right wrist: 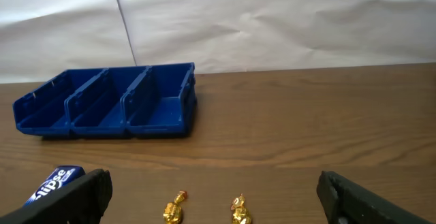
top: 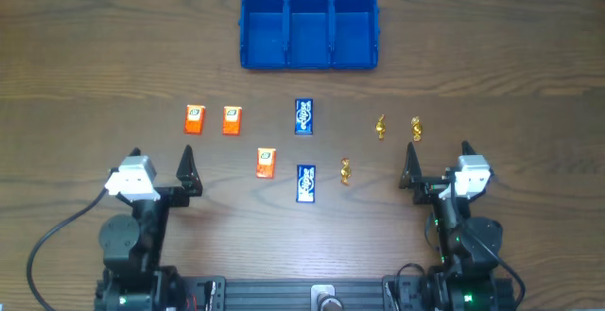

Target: Sort Candies Into Trays

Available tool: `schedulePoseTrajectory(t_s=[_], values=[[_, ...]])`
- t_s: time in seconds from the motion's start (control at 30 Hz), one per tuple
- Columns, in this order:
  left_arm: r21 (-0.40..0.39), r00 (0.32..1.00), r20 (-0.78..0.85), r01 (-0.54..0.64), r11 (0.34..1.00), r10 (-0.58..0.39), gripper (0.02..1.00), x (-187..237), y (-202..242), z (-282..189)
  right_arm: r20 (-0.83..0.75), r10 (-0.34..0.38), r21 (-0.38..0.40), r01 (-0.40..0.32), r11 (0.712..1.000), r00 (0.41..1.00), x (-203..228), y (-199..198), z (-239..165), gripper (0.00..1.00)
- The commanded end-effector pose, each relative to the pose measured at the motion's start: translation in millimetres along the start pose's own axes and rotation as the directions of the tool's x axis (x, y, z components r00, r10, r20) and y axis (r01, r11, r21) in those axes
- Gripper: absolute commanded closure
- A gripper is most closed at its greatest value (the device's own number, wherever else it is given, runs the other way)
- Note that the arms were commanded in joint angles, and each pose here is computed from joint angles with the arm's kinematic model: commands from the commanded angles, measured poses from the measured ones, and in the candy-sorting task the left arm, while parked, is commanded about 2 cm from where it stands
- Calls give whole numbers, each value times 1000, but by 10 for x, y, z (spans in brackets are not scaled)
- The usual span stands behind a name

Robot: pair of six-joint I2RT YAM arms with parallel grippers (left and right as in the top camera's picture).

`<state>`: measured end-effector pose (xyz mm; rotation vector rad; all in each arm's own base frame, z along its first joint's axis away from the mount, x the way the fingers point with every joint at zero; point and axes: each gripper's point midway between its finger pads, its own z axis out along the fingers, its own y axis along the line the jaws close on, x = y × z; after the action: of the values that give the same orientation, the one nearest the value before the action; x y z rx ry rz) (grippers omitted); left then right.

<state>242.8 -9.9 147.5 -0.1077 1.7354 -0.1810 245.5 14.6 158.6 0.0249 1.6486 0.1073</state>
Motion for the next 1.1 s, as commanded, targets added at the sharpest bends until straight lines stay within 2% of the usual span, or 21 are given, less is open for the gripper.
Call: schedulePoseTrajectory(t_s=[0.03, 0.1, 0.17, 0.23, 0.37, 0.5, 0.63, 0.93, 1.1], values=[[-24, 991, -127, -40, 999, 37, 23, -523, -69, 50, 0, -16, -4, 16, 1000, 1000, 20, 1, 1, 3], [-36, 960, -276, -60, 998, 48, 20, -733, -90, 269, 0, -16, -4, 16, 1000, 1000, 20, 1, 1, 3], [-44, 923, -381, -69, 997, 47, 20, -766, -81, 454, 0, -16, -4, 16, 1000, 1000, 20, 1, 1, 3], [-45, 859, -511, -79, 996, 45, 20, -706, -61, 710, 0, -16, -4, 16, 1000, 1000, 20, 1, 1, 3], [13, 698, -713, -78, 997, 64, 29, -301, -53, 1152, 0, -16, -4, 16, 1000, 1000, 20, 1, 1, 3], [32, 560, -826, -51, 998, 56, 29, 214, -3, 1374, 0, -16, -4, 16, 1000, 1000, 20, 1, 1, 3], [34, 451, -892, -29, 999, 44, 29, 692, 29, 1431, 0, -16, -4, 16, 1000, 1000, 20, 1, 1, 3], [28, 358, -932, -55, 998, 45, 25, 1077, 103, 1436, 0, -16, -4, 16, 1000, 1000, 20, 1, 1, 3], [8, 333, -942, -94, 996, 39, 34, 1177, 197, 1431, 0, -16, -4, 16, 1000, 1000, 20, 1, 1, 3]])
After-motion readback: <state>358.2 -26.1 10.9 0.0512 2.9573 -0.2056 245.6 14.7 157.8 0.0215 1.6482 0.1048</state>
